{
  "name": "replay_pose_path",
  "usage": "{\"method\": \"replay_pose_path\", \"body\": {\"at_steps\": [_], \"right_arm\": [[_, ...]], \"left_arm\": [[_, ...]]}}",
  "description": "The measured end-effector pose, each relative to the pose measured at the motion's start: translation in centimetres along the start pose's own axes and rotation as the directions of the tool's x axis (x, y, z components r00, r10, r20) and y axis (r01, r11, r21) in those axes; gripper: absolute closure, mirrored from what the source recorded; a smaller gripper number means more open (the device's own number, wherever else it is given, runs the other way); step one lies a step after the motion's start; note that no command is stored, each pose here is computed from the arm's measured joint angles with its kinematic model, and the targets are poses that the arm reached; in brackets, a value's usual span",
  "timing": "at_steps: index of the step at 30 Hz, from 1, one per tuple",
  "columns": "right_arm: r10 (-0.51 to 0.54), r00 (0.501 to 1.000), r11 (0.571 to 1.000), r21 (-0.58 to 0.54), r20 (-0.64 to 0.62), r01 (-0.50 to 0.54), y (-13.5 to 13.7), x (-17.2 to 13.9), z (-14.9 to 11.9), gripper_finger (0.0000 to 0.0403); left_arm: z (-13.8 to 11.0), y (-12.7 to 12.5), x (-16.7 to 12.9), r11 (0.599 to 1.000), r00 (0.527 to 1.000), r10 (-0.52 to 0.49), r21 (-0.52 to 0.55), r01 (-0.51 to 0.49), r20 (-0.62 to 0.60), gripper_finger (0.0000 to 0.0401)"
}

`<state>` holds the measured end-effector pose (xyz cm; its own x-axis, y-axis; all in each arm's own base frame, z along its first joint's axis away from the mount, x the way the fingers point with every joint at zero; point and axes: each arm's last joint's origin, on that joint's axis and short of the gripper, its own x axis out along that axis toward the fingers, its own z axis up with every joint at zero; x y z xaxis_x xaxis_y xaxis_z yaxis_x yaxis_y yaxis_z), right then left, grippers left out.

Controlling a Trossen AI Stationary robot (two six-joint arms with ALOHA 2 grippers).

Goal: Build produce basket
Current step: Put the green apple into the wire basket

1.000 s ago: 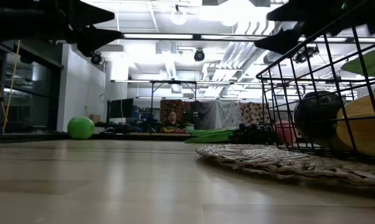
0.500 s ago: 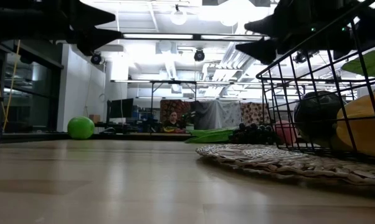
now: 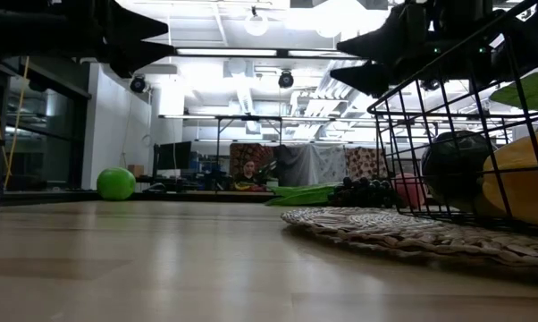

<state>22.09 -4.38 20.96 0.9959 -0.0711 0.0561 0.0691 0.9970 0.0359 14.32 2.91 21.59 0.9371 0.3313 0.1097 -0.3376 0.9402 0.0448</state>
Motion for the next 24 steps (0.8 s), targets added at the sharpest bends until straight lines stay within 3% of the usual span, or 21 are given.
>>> {"method": "replay_pose_path", "body": {"at_steps": [6,11,17,24], "right_arm": [[-0.074,0.997,0.997,0.0,0.01,0.074,-0.21,-0.01,0.08,0.0015],[-0.057,0.998,0.998,0.024,0.009,0.056,-0.16,0.0,0.07,0.0015],[-0.01,1.0,0.999,-0.046,0.006,0.011,-0.02,0.01,0.07,0.0015],[-0.01,1.0,0.999,-0.044,0.003,0.01,-0.02,0.0,0.02,0.0015]], "left_arm": [[-0.02,0.0,0.0,1.0,1.0,0.0,-0.005,0.0,-0.001,0.008],[-0.02,0.04,0.0,1.0,1.0,0.014,-0.008,-0.014,-0.002,0.008],[-0.03,0.06,0.0,1.0,1.0,0.02,-0.008,-0.02,-0.003,0.008],[-0.02,0.07,0.0,0.999,1.0,0.023,-0.034,-0.023,-0.003,0.008]]}}
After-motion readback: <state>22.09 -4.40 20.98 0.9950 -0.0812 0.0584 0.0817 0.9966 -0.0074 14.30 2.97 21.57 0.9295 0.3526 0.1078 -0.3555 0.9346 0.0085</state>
